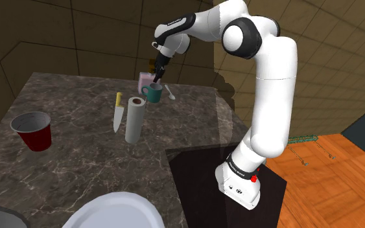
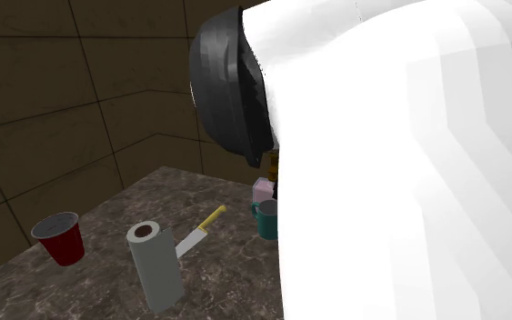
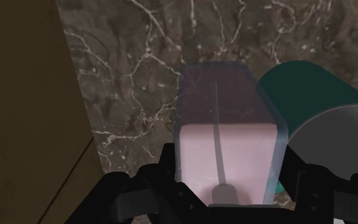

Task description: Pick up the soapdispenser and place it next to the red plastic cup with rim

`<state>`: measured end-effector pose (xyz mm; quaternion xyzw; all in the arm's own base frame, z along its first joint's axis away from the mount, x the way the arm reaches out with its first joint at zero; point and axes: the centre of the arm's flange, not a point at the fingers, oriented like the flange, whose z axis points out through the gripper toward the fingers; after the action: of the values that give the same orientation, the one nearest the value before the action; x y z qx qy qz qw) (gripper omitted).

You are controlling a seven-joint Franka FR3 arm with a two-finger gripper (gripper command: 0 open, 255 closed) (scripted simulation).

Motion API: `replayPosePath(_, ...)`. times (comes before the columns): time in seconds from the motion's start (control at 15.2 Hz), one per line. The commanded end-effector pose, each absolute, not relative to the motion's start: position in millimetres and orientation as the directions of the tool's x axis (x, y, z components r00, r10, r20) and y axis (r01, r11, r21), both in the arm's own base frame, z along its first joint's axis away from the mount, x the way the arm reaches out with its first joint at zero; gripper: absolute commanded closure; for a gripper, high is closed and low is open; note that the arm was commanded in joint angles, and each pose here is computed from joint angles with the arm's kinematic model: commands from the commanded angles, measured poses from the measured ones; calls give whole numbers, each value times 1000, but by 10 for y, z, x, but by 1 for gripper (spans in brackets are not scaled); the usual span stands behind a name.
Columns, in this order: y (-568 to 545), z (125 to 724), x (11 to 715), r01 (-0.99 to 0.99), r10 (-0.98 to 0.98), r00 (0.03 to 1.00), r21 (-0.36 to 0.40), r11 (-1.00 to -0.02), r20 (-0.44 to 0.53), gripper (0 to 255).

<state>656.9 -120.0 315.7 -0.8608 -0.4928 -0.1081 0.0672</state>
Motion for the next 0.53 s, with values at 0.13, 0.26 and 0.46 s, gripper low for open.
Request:
replayPosePath(0.13, -1199, 3151, 6567, 863, 834, 491, -10, -505, 252, 255)
replayPosePath(0.26, -1199, 3257, 6567, 863, 834, 491, -10, -505, 252, 255)
replayPosePath(0.46, -1199, 3415, 6567, 863, 834, 491, -10, -505, 252, 255)
